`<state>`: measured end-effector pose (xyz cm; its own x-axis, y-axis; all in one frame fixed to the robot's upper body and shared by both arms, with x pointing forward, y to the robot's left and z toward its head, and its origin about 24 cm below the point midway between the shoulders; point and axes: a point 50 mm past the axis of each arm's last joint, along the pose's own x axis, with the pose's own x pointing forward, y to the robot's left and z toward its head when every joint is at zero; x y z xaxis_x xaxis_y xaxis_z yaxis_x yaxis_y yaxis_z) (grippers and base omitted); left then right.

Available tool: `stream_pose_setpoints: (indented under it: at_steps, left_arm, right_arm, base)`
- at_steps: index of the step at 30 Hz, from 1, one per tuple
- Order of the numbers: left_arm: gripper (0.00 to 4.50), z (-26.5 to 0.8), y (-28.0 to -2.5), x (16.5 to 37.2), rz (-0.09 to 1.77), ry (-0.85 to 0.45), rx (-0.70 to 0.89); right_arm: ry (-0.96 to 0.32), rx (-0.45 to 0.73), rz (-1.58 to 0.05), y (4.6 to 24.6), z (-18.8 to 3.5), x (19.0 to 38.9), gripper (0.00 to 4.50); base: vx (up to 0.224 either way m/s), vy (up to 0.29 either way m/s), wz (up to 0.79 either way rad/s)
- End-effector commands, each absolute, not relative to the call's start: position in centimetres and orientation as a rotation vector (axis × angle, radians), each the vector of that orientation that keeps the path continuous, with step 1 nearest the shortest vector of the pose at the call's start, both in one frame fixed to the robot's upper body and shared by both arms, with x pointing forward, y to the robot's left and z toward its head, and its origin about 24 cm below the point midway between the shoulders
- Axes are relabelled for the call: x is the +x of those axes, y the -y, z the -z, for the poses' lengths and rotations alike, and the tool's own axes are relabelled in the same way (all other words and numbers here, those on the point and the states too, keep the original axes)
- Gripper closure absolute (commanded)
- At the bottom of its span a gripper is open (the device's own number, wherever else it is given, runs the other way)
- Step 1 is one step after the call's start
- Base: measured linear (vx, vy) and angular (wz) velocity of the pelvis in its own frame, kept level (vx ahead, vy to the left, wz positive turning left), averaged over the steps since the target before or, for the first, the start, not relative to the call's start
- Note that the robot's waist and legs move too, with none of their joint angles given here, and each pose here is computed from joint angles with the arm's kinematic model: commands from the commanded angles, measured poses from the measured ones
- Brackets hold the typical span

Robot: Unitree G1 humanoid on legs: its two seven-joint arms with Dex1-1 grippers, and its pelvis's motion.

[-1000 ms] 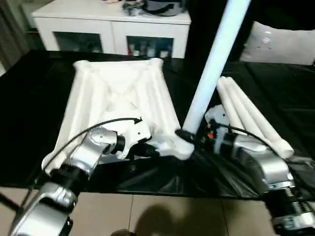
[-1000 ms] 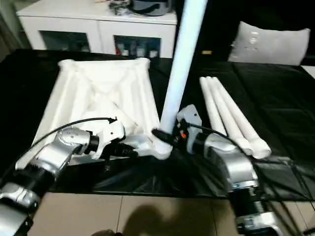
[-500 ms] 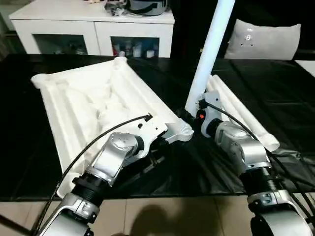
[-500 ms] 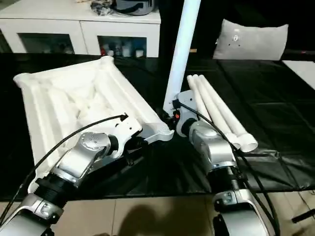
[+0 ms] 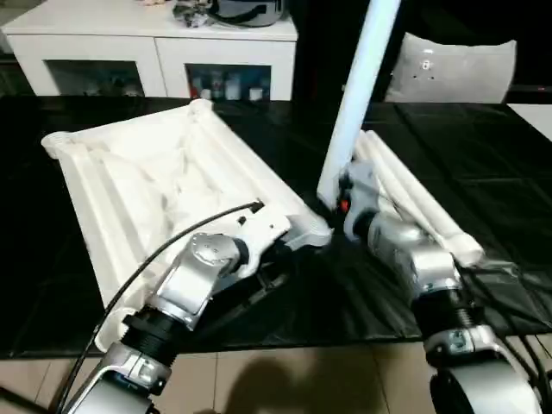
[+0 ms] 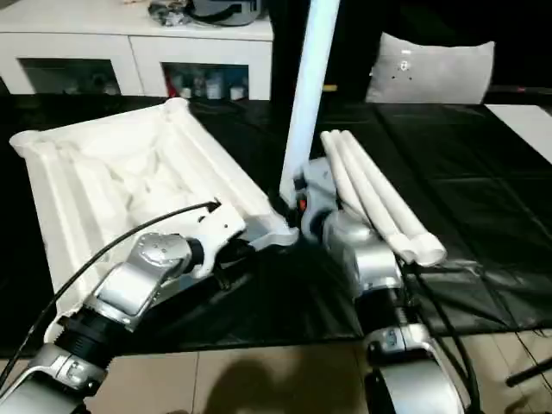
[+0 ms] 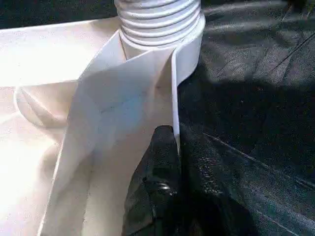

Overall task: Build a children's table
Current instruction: Rotate leg to tighten

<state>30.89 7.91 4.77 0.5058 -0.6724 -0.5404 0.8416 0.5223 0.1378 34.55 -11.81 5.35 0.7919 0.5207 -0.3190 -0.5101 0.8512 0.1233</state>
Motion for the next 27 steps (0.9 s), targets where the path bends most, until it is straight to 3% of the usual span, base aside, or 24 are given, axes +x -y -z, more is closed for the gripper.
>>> stream_pose_setpoints:
  at_steps: [1,11,17,27]
  left_arm:
    - [4.50,-5.8,-6.7,30.6,1.011,-0.385,0.411]
    - [4.50,-5.7,-7.9,31.0,0.991,-0.390,0.424]
    - [4.50,-5.4,-8.9,30.9,1.055,-0.384,0.465]
    - [4.50,-4.9,-10.3,30.0,1.242,-0.383,0.578]
  right_arm:
    - [-0.563,0.029,-0.536,12.6,-0.9,32.5,1.56]
    - [-0.497,0.027,-0.605,14.1,-1.1,31.2,0.61]
    - [-0.408,0.000,-0.724,15.3,-2.5,30.2,0.08]
    - [-0.340,-0.113,-0.956,17.8,-5.4,29.2,0.08]
  base:
    - [0.000,0.000,0.00]
    - [0.000,0.000,0.00]
    - [0.000,0.000,0.00]
    - [0.000,0.000,0.00]
